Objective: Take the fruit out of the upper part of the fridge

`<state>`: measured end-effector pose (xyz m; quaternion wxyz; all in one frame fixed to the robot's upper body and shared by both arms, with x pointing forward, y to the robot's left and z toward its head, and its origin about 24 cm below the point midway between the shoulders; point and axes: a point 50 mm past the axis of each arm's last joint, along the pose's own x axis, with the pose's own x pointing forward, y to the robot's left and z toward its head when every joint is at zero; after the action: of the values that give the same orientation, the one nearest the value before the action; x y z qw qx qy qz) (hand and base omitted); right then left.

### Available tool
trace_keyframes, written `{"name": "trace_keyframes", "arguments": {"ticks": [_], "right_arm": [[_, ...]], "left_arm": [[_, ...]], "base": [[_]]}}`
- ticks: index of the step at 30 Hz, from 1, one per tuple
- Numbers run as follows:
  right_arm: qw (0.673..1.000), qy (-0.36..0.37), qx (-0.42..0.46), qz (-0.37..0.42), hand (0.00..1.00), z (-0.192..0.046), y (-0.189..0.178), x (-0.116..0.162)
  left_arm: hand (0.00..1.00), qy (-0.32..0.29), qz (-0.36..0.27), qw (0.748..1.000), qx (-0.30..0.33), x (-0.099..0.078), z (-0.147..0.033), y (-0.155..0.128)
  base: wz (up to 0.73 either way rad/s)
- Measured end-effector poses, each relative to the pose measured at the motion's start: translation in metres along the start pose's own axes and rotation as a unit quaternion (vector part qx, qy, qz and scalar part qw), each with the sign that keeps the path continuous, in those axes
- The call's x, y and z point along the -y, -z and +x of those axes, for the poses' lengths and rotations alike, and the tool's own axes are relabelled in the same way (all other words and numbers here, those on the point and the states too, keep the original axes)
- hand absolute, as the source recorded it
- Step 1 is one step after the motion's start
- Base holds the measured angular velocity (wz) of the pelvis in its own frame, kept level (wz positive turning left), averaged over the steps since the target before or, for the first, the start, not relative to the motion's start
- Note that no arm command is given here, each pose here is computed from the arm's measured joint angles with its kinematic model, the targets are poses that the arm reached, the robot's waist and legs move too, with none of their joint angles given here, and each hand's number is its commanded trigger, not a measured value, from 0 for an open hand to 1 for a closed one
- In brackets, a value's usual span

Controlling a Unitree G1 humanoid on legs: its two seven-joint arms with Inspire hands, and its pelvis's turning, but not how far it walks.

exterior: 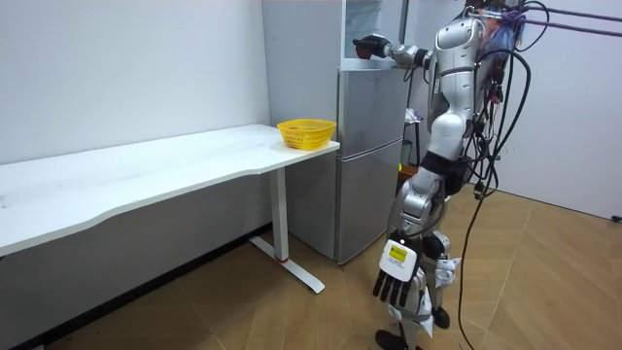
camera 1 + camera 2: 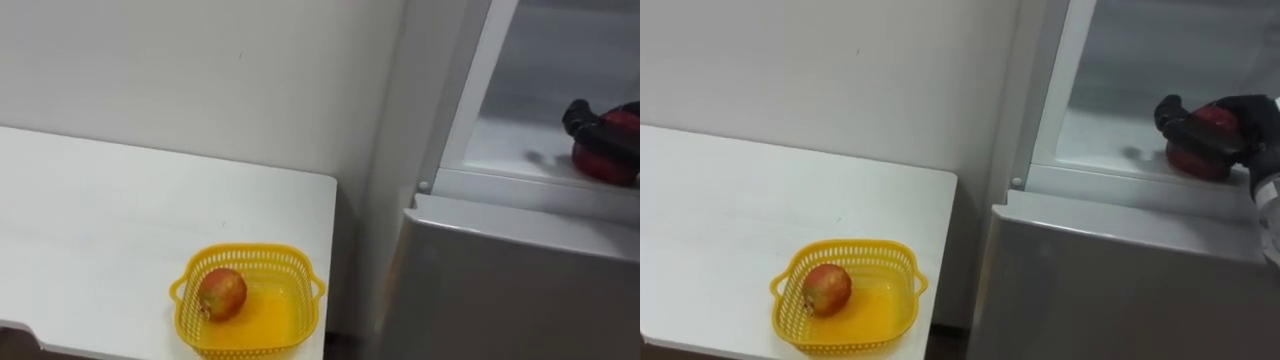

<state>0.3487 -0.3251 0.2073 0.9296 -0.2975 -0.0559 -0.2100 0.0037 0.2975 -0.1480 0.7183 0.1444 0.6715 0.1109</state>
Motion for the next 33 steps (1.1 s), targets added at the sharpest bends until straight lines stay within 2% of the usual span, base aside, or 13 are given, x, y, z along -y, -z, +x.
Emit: {"name": "trace_keyframes", "arguments": {"ticks": [13,17,25,33], "right_arm": [[1.000,-0.001,0.027,-0.006,1.00,-0.012,-0.006,-0.009],[0.997,-0.004,0.071,-0.002,1.00,-0.021,-0.022,-0.013],[0.984,0.056,0.170,-0.009,1.00,-0.034,-0.063,-0.010],[0.953,0.082,0.291,-0.021,1.00,-0.071,-0.096,-0.020]], "left_arm": [[0.00,-0.012,-0.001,1.000,0.022,-0.002,0.000,-0.014],[0.00,-0.014,-0.006,0.999,0.028,-0.001,0.000,-0.016],[0.00,-0.013,-0.009,1.000,0.025,0.006,0.001,-0.013],[0.00,0.005,-0.014,1.000,0.011,0.020,0.002,-0.005]], "base": [[-0.03],[-0.07],[-0.03],[-0.01]]}}
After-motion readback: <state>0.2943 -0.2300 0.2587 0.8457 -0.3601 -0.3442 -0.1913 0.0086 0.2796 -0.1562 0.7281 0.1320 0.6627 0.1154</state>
